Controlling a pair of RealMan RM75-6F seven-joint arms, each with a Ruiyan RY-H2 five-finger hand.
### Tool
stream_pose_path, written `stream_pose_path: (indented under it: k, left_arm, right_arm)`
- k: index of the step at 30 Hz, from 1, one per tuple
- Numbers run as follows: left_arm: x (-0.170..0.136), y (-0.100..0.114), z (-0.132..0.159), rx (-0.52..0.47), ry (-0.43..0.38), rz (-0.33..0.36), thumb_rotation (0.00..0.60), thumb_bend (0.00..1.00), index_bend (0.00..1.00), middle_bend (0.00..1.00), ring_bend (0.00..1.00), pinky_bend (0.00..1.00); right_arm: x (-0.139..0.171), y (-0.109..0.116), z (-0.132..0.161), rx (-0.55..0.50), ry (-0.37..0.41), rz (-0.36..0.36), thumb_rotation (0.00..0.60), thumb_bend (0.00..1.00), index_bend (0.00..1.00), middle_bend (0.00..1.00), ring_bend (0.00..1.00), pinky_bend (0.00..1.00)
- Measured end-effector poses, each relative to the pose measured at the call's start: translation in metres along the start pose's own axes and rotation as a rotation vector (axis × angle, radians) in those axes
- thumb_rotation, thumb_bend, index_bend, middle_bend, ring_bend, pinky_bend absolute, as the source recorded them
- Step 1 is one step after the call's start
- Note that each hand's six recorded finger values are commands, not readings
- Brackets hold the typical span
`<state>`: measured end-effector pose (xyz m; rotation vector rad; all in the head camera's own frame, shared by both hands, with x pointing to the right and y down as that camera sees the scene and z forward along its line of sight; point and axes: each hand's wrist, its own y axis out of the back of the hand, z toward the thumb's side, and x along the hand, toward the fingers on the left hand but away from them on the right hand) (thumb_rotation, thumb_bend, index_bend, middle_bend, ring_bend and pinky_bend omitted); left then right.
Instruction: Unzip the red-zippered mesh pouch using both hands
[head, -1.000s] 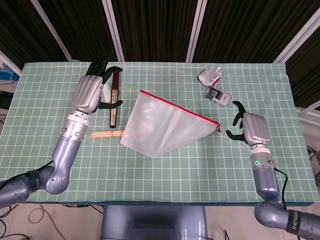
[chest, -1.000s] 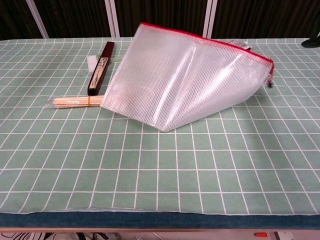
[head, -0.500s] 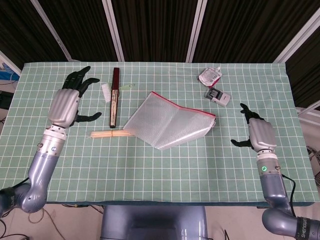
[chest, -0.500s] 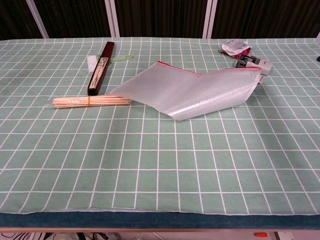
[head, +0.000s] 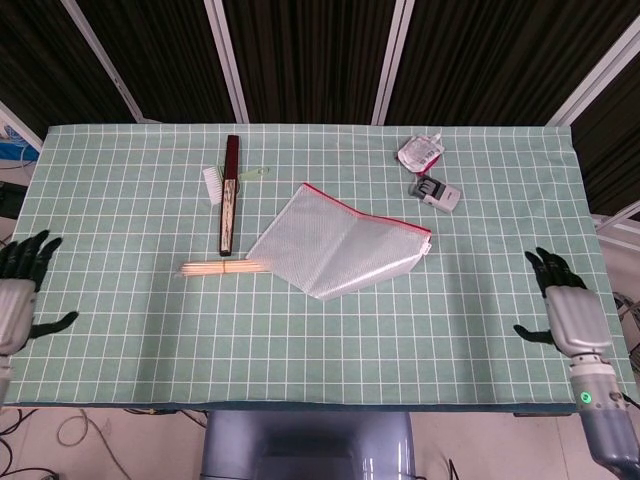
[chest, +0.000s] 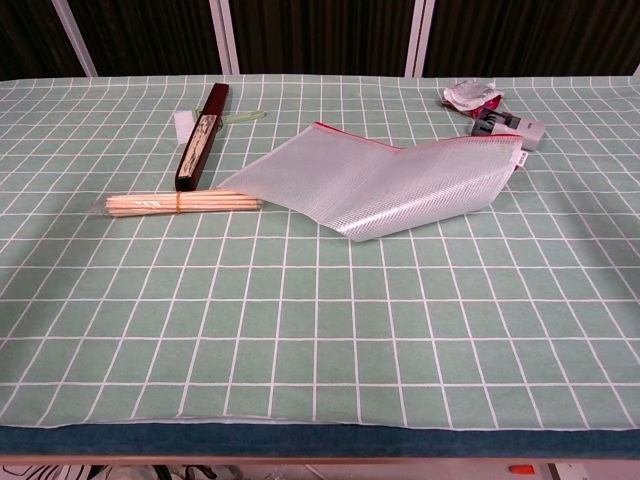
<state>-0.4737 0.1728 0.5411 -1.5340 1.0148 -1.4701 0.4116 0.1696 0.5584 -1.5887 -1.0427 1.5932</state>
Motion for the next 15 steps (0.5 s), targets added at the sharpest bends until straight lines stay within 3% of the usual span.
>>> stream_pose_path:
  k: [5,15]
  left_arm:
    - [-0.031,-0.005,-0.032,0.023,0.046,0.024,0.6,0.09,0.0,0.0,0.0,0.0]
    - [-0.041,-0.003,-0.045,-0.056,0.076,0.086,0.6,0.09,0.0,0.0,0.0,0.0]
  right_arm:
    - [0.021,0.004,-0.031,0.034,-0.025,-0.055,0.6,0.08,0.0,0.0,0.0,0.21]
    - [0.031,0.002,-0.052,0.018,-0.074,-0.113,0.6,0.08,0.0,0.0,0.0,0.21]
